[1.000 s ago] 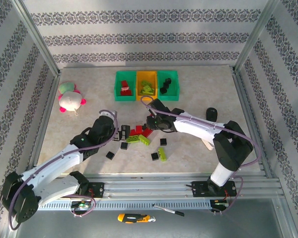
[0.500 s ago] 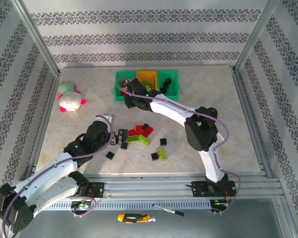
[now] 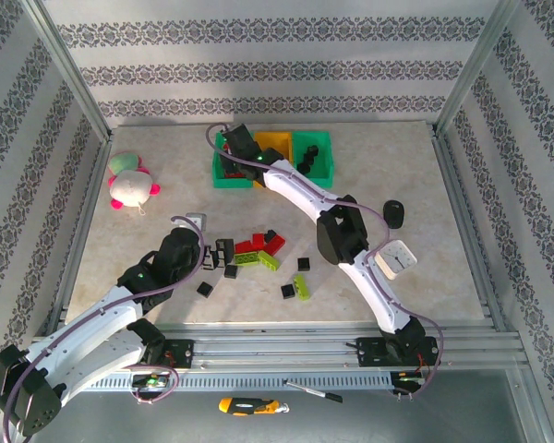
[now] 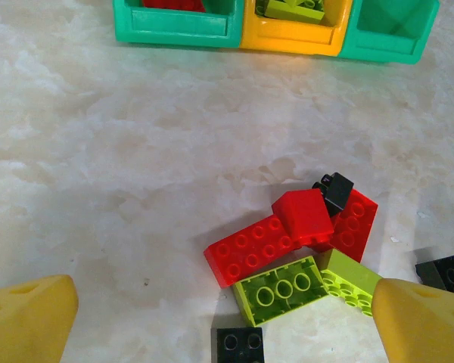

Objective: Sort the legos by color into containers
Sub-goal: Place the lego in the container, then pick up the lego from the bottom-left of the table.

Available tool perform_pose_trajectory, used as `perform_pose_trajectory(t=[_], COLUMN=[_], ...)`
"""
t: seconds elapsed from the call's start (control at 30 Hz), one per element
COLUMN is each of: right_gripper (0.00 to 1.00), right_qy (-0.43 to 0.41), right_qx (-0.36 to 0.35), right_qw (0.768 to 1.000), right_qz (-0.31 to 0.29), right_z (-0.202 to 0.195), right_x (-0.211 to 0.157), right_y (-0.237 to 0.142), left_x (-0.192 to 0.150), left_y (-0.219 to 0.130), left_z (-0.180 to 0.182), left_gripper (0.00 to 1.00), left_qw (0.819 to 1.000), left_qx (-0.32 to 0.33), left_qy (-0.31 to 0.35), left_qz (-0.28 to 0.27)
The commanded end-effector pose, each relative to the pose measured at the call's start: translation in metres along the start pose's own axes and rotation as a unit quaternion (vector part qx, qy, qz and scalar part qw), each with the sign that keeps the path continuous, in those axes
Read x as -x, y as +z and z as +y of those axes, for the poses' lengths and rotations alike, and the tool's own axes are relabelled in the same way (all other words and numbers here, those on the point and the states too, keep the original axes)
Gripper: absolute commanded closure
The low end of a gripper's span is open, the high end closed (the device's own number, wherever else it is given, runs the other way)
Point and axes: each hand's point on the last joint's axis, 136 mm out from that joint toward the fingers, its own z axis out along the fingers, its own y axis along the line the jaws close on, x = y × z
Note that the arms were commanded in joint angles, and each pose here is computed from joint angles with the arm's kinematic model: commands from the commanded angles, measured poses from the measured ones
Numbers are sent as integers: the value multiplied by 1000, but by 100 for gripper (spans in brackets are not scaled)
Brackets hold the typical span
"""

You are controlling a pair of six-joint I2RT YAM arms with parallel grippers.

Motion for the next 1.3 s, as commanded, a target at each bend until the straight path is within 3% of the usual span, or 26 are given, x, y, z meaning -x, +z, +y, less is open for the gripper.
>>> perform_pose_trajectory(t=[0.0, 0.17, 0.4, 0.6, 0.73, 0.97, 1.27], right_gripper=[62, 41, 31, 30, 30, 29, 29], right_qy=[-24, -34, -52, -35, -9, 23, 34], right_qx=[10, 18, 39, 46, 55, 32, 16], right_qw=[1000, 999, 997, 997, 998, 999, 999], right_qz=[-7, -22, -49, -50, -43, -29, -38], right_z=[6, 12, 28, 15, 3, -23, -34], right_x=[12, 32, 37, -5, -37, -82, -88], right_y=[-8, -37, -106, -156, -185, -215, -228], left_x=[-12, -18, -47, -84, -101, -127, -157], left_y=[0, 0, 1, 8, 8, 15, 8], left_z=[8, 16, 32, 32, 43, 33, 41], left_gripper=[1, 1, 1, 0, 8, 23, 41], left_qw=[1000, 998, 986, 972, 959, 948, 929], left_qx=[16, 42, 106, 107, 142, 113, 128], left_qy=[-14, -17, -47, -40, -56, -61, -66], left_qz=[16, 32, 123, 205, 239, 291, 342])
